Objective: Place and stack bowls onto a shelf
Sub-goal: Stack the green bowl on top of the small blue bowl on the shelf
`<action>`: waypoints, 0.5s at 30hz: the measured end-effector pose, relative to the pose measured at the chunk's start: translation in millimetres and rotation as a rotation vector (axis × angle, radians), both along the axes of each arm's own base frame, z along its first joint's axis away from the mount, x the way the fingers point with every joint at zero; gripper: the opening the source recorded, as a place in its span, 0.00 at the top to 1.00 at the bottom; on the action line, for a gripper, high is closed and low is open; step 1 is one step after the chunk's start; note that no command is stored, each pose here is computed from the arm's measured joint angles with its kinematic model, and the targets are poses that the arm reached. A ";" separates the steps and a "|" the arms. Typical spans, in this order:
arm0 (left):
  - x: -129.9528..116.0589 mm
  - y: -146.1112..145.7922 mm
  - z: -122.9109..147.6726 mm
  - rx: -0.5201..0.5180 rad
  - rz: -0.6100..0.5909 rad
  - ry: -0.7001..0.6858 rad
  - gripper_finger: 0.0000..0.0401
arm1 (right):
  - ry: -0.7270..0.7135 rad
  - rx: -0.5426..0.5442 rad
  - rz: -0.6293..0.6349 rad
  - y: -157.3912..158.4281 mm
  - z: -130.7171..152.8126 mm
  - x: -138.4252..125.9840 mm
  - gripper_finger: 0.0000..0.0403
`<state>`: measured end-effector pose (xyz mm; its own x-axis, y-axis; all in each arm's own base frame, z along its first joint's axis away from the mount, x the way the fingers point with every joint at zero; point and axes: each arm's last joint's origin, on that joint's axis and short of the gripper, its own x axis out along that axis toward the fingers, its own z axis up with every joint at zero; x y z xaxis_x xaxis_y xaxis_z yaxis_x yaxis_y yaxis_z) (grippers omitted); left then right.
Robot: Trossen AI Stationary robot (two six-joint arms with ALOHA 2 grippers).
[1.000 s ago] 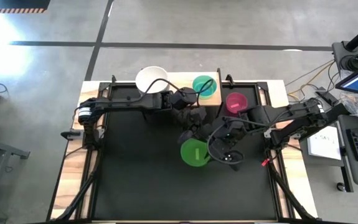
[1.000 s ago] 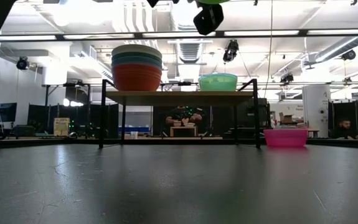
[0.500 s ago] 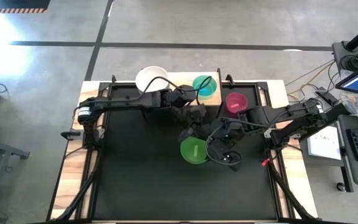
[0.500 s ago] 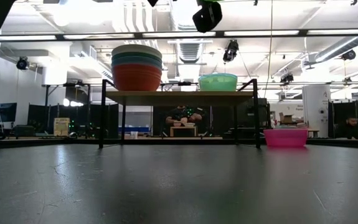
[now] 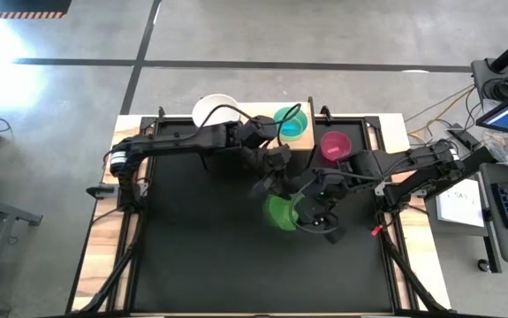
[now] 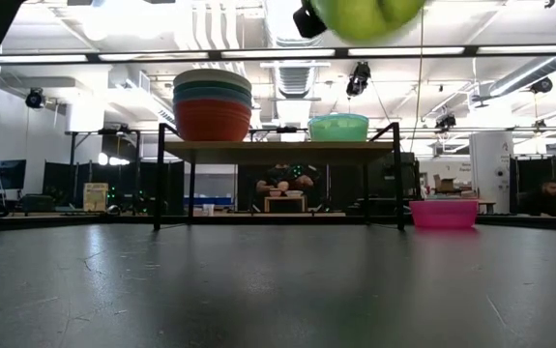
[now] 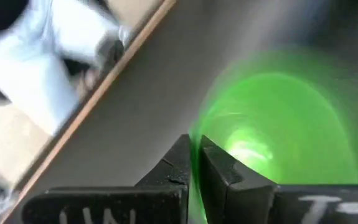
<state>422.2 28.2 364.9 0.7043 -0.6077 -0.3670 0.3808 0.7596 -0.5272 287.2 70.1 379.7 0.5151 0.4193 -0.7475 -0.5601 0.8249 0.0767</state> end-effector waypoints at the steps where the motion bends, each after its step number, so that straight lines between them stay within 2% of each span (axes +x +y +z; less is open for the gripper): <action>1: -2.2 -0.5 2.6 0.008 -0.013 0.012 0.70 | 0.036 -0.010 -0.002 -0.8 -2.2 -2.9 0.98; 5: -13.5 -1.4 23.2 0.069 -0.030 0.033 0.69 | 0.086 -0.101 -0.080 -5.6 -6.0 -7.0 0.98; 11: -37.8 0.2 49.9 0.274 0.079 0.143 0.69 | 0.117 -0.210 -0.169 -23.9 -8.3 -9.2 0.98; 15: -51.1 -3.2 61.1 0.326 0.118 0.215 0.69 | 0.085 -0.326 -0.227 -47.6 -6.5 -7.9 0.98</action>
<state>371.1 25.0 426.0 0.6483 -0.3545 -0.6738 0.1880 0.9321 -0.3095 279.3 22.4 373.3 0.4978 0.0362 -0.8665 -0.3638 0.9157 -0.1707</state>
